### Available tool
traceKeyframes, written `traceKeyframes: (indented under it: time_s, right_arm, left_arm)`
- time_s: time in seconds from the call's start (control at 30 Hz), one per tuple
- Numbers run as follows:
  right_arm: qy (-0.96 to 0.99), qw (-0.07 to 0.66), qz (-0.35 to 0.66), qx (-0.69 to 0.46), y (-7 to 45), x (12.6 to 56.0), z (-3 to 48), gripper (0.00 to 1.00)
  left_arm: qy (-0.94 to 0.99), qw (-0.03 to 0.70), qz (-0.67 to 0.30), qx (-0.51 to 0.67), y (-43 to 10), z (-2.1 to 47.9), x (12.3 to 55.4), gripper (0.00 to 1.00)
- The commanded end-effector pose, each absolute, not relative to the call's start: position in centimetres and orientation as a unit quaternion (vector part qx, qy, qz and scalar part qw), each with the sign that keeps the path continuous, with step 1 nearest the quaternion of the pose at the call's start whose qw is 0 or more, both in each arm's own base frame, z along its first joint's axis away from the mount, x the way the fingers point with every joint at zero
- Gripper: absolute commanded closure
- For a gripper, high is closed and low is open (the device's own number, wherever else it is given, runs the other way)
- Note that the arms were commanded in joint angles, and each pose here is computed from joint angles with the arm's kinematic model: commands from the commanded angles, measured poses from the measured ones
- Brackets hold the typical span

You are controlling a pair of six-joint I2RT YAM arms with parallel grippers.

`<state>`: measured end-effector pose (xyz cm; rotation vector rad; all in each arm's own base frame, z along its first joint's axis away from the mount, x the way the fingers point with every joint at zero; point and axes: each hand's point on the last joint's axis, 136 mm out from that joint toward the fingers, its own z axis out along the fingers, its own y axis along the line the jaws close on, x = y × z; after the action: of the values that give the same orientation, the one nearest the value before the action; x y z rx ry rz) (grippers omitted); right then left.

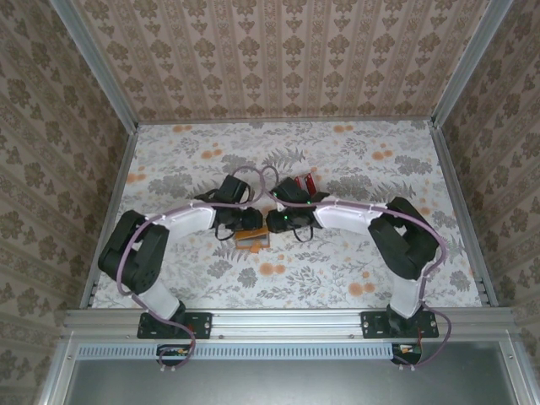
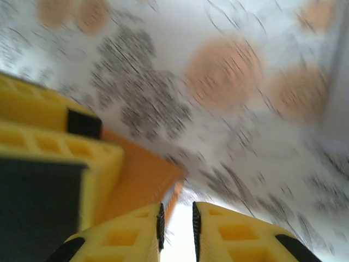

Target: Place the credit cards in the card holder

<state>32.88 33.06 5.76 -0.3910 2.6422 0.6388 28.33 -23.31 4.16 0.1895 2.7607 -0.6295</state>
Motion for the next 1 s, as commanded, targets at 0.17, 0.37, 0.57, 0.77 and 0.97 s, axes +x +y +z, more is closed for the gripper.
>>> traceKeyframes:
  time_s: [0.17, 0.37, 0.57, 0.77, 0.97]
  right_arm:
    - [0.93, 0.186, 0.255, -0.19, 35.1, 34.2, 7.4, 0.75]
    - [0.922, 0.186, 0.258, -0.219, 32.6, 29.8, 9.5, 0.67]
    - [0.903, 0.147, 0.265, -0.304, 34.5, 24.0, 8.0, 0.56]
    - [0.899, 0.13, 0.261, -0.327, 37.0, 22.9, 6.3, 0.55]
    - [0.902, 0.142, 0.242, -0.328, 36.6, 23.4, 6.3, 0.5]
  left_arm:
    - [0.97, 0.152, -0.192, 0.014, -20.1, 3.7, 25.8, 0.62]
    - [0.969, 0.173, -0.175, -0.025, -17.3, 4.6, 26.0, 0.62]
    - [0.965, 0.191, -0.176, -0.039, -16.4, 5.5, 26.3, 0.62]
    - [0.967, 0.184, -0.17, -0.043, -15.9, 4.9, 25.6, 0.62]
    - [0.966, 0.174, -0.186, -0.043, -16.7, 4.2, 25.6, 0.62]
